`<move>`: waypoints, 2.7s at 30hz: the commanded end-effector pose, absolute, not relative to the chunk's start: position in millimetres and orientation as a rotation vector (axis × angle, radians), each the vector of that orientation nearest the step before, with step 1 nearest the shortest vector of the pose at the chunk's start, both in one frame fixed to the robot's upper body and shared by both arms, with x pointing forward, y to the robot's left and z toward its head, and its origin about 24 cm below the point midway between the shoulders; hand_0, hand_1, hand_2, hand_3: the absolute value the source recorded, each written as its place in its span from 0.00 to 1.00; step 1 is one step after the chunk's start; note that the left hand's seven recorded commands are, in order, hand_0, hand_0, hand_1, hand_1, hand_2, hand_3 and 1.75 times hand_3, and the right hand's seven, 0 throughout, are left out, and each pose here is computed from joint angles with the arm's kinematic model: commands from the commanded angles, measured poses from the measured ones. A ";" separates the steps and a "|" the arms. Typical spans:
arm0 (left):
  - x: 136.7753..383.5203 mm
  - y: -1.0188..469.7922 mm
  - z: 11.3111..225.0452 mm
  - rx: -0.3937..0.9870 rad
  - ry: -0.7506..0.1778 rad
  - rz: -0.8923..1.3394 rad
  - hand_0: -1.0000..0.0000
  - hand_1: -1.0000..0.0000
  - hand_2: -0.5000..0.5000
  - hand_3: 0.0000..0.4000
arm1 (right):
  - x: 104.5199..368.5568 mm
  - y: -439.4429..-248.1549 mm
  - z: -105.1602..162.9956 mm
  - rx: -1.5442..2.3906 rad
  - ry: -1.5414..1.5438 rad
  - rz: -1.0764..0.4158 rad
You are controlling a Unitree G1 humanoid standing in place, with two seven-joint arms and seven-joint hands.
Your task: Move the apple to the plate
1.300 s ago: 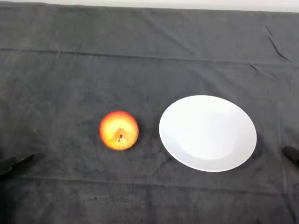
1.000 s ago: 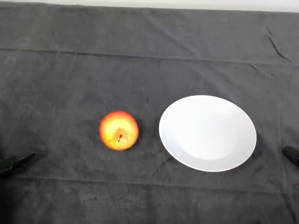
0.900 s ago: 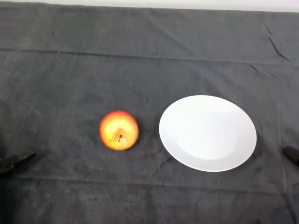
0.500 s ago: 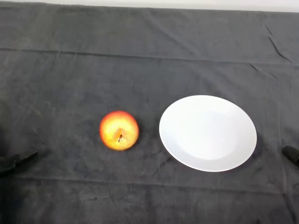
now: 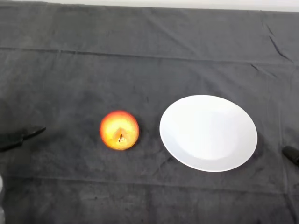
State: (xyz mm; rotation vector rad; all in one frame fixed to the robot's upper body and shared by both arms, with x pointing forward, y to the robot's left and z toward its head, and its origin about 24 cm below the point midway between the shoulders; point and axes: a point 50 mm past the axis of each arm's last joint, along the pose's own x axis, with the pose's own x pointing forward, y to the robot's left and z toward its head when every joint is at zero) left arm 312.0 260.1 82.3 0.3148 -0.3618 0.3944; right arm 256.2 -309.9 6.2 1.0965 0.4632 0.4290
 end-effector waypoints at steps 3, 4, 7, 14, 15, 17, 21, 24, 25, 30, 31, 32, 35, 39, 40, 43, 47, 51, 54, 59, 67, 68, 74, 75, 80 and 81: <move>321.4 233.8 94.6 0.322 -0.405 0.326 1.00 1.00 0.50 0.00 | 254.5 -315.4 9.2 1.085 0.447 0.424; 322.6 228.8 95.8 0.325 -0.408 0.309 1.00 1.00 0.50 0.00 | 254.5 -315.3 9.1 1.085 0.447 0.424; 324.3 218.2 98.0 0.333 -0.414 0.262 1.00 1.00 0.50 0.00 | 254.5 -315.3 9.1 1.084 0.447 0.423; 330.9 184.0 96.5 0.351 -0.411 0.148 1.00 1.00 0.50 0.00 | 254.5 -315.3 9.0 1.082 0.447 0.422; 331.5 179.7 95.2 0.355 -0.408 0.130 1.00 1.00 0.50 0.00 | 254.5 -315.3 9.0 1.082 0.447 0.422; 331.9 171.3 91.9 0.363 -0.401 0.096 1.00 1.00 0.50 0.00 | 254.5 -315.3 9.0 1.082 0.447 0.421; 332.1 156.1 82.6 0.385 -0.379 0.024 1.00 1.00 0.50 0.00 | 254.6 -315.3 9.0 1.081 0.447 0.421; 333.0 147.4 75.6 0.406 -0.356 -0.030 1.00 1.00 0.50 0.00 | 254.6 -315.3 9.0 1.081 0.447 0.421; 333.5 145.3 73.9 0.413 -0.348 -0.045 1.00 1.00 0.50 0.00 | 254.6 -315.3 9.0 1.081 0.447 0.421; 337.4 137.5 67.3 0.443 -0.310 -0.114 1.00 1.00 0.50 0.00 | 254.6 -315.3 9.0 1.082 0.447 0.420; 338.0 136.2 66.1 0.448 -0.303 -0.126 1.00 1.00 0.50 0.00 | 254.6 -315.3 9.0 1.082 0.447 0.420; 338.4 135.2 65.0 0.452 -0.297 -0.135 1.00 1.00 0.50 0.00 | 254.6 -315.3 9.1 1.082 0.447 0.420; 339.4 132.5 60.9 0.463 -0.277 -0.160 1.00 1.00 0.50 0.00 | 254.6 -315.4 9.1 1.082 0.447 0.420; 339.7 130.1 55.1 0.474 -0.250 -0.186 1.00 1.00 0.50 0.00 | 254.6 -315.4 9.1 1.083 0.446 0.420; 339.7 129.6 53.7 0.476 -0.244 -0.191 1.00 1.00 0.50 0.00 | 254.6 -315.4 9.1 1.083 0.446 0.420; 339.9 128.9 50.5 0.482 -0.227 -0.204 1.00 1.00 0.50 0.00 | 254.6 -315.4 9.2 1.084 0.446 0.420; 341.4 128.7 48.5 0.494 -0.209 -0.215 0.00 0.36 0.32 1.00 | 254.6 -315.4 9.2 1.084 0.446 0.420; 342.4 128.9 47.4 0.508 -0.201 -0.220 0.00 0.00 0.50 1.00 | 254.5 -315.5 9.2 1.085 0.446 0.420; 342.3 128.8 46.5 0.521 -0.200 -0.223 0.00 0.00 0.50 1.00 | 254.5 -315.5 9.3 1.085 0.446 0.420; 342.3 129.8 46.7 0.543 -0.206 -0.224 0.00 0.00 0.50 1.00 | 254.5 -315.5 9.3 1.085 0.446 0.421; 348.3 127.8 58.2 0.573 -0.238 -0.219 0.00 0.00 0.50 1.00 | 254.5 -315.5 9.3 1.086 0.446 0.421; 349.4 126.5 60.6 0.576 -0.245 -0.218 0.00 0.00 0.50 1.00 | 254.5 -315.5 9.3 1.086 0.446 0.421; 354.6 113.2 77.3 0.582 -0.298 -0.217 0.00 0.00 0.50 1.00 | 254.5 -315.5 9.3 1.086 0.446 0.421; 355.2 110.9 80.4 0.582 -0.308 -0.218 0.00 0.00 0.50 1.00 | 254.5 -315.5 9.3 1.086 0.446 0.421; 355.3 97.1 94.3 0.576 -0.363 -0.228 0.00 0.00 0.50 1.00 | 254.5 -315.4 9.3 1.086 0.446 0.421; 354.6 94.1 96.3 0.574 -0.374 -0.232 0.00 0.00 0.50 1.00 | 254.5 -315.4 9.2 1.086 0.446 0.421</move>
